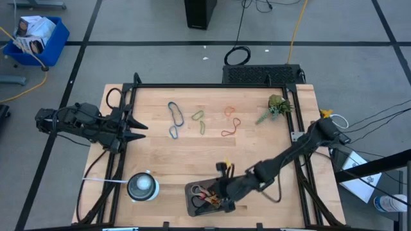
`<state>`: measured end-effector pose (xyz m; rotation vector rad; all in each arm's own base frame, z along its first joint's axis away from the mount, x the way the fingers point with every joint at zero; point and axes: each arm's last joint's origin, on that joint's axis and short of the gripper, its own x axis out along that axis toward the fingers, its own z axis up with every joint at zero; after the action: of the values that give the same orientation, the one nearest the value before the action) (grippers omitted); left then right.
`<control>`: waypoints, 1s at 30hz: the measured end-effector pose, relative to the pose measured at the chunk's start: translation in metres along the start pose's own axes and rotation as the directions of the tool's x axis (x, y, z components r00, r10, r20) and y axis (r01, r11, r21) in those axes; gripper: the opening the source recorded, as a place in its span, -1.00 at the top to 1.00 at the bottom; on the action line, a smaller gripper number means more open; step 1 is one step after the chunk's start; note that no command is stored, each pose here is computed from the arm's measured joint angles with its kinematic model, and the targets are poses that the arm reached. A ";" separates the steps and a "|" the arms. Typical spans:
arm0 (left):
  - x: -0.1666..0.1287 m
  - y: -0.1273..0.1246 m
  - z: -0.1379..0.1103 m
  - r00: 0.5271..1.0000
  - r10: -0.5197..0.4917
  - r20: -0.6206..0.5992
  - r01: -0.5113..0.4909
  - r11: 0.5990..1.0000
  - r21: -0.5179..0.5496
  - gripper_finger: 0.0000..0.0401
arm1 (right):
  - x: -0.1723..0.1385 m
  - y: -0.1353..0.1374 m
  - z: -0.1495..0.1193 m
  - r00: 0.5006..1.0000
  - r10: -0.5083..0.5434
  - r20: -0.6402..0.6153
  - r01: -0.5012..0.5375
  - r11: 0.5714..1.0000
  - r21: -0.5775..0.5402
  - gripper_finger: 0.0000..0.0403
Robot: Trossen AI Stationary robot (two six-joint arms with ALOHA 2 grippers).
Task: Pick and place rubber bands into bin
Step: Put the bottom red rubber band into the bin, then put the red rubber band into the bin
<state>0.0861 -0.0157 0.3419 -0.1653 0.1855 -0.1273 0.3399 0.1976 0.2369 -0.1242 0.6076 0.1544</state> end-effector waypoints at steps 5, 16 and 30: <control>0.000 0.000 0.000 1.000 0.000 0.000 0.000 1.000 0.000 0.20 | 0.025 0.011 -0.025 0.994 -0.007 -0.106 0.006 1.000 -0.015 1.00; 0.000 0.000 0.000 1.000 0.000 -0.001 0.000 1.000 0.000 0.20 | 0.033 0.015 -0.035 0.984 0.062 -0.166 -0.063 0.998 0.001 0.88; 0.000 0.000 0.000 1.000 -0.001 0.004 0.002 0.997 -0.076 0.20 | -0.019 -0.020 0.008 0.998 0.041 -0.041 -0.041 0.999 -0.010 0.21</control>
<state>0.0861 -0.0157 0.3423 -0.2412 0.1861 -0.1215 0.3331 0.1769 0.2558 -0.1258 0.6499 0.1953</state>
